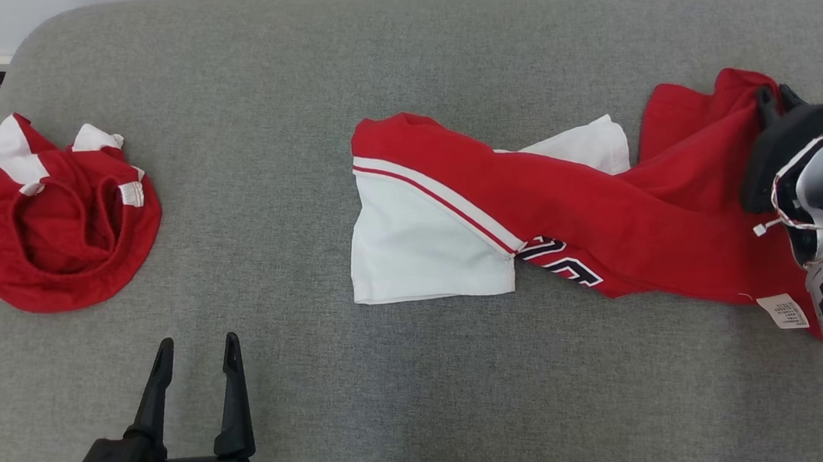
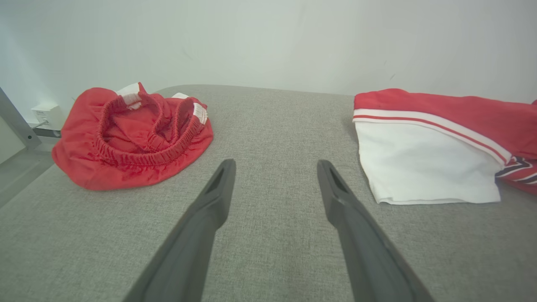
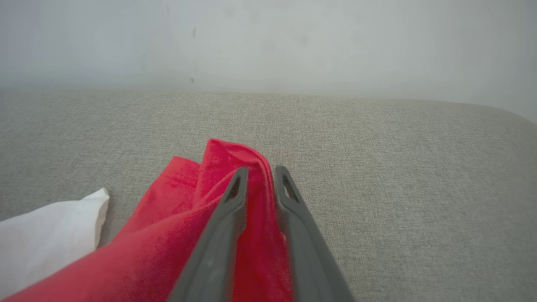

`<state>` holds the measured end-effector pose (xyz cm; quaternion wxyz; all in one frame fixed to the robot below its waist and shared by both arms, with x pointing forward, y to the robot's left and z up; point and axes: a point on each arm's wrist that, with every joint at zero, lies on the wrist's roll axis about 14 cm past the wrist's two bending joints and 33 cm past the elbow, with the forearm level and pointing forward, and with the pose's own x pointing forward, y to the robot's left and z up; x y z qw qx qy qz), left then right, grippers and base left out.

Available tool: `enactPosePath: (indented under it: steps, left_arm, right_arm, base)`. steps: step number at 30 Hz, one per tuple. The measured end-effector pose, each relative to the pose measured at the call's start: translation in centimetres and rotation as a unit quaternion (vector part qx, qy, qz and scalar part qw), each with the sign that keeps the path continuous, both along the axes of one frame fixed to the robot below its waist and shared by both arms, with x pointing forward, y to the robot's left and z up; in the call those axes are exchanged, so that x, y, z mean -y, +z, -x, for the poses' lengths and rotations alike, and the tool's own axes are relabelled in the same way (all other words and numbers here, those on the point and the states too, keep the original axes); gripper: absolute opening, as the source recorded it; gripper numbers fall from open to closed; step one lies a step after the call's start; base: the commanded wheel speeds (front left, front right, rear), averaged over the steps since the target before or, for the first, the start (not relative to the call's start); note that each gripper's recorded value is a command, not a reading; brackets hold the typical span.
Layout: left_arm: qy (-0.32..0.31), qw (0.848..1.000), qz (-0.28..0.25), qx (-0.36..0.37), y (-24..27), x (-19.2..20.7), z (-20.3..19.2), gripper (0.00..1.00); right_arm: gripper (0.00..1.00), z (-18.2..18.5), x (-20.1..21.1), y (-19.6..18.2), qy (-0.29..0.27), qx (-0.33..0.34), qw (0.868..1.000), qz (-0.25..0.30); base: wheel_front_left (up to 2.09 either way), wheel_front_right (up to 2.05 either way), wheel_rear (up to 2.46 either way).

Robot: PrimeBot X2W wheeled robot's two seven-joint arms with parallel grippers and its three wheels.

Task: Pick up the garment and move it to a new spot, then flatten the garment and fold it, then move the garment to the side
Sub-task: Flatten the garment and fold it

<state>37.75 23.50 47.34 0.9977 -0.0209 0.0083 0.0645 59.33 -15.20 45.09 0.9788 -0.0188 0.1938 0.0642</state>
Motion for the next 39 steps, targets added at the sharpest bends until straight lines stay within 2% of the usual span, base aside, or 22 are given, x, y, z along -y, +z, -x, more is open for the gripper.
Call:
enactPosePath:
  steps: [4, 9, 13, 21, 23, 29, 39]
  left_arm:
    - [0.009, 1.000, -0.001, 0.000, 0.1, -0.4, 0.3, 1.00]
    - [0.019, 1.000, 0.000, 0.011, 0.8, -1.0, 0.9, 1.00]
    - [0.025, 0.999, 0.001, 0.025, 1.7, -1.3, 1.5, 1.00]
    - [0.022, 0.998, 0.013, 0.052, 3.2, -0.7, 2.7, 1.00]
    - [0.010, 0.998, 0.021, 0.057, 3.5, 0.1, 2.9, 1.00]
    - [-0.018, 0.997, 0.030, 0.072, 4.3, 2.2, 2.8, 1.00]
    - [-0.064, 0.995, 0.036, 0.062, 3.7, 5.3, 3.2, 1.00]
  right_arm:
    - [1.00, 0.5, 0.2, -0.3, 0.000, 0.010, 1.000, 0.002]
    - [1.00, 2.1, 1.7, 0.9, -0.018, 0.067, 0.998, -0.007]
    - [1.00, 3.9, 1.5, 2.8, -0.010, 0.127, 0.992, -0.005]
    - [1.00, 10.2, 0.6, 5.7, 0.016, 0.204, 0.979, -0.005]
    - [1.00, 13.0, 0.5, 7.1, 0.021, 0.233, 0.972, -0.010]
    - [1.00, 18.1, 0.8, 8.3, 0.021, 0.263, 0.964, -0.009]
    - [1.00, 24.0, 2.7, 6.7, -0.023, 0.250, 0.968, -0.021]
  base:
    - [0.00, 0.00, 0.00]
    - [0.00, 0.00, 0.00]
    - [0.00, 0.00, 0.00]
    - [0.00, 0.00, 0.00]
    - [0.00, 0.00, 0.00]
    - [0.00, 0.00, 0.00]
    - [0.00, 0.00, 0.00]
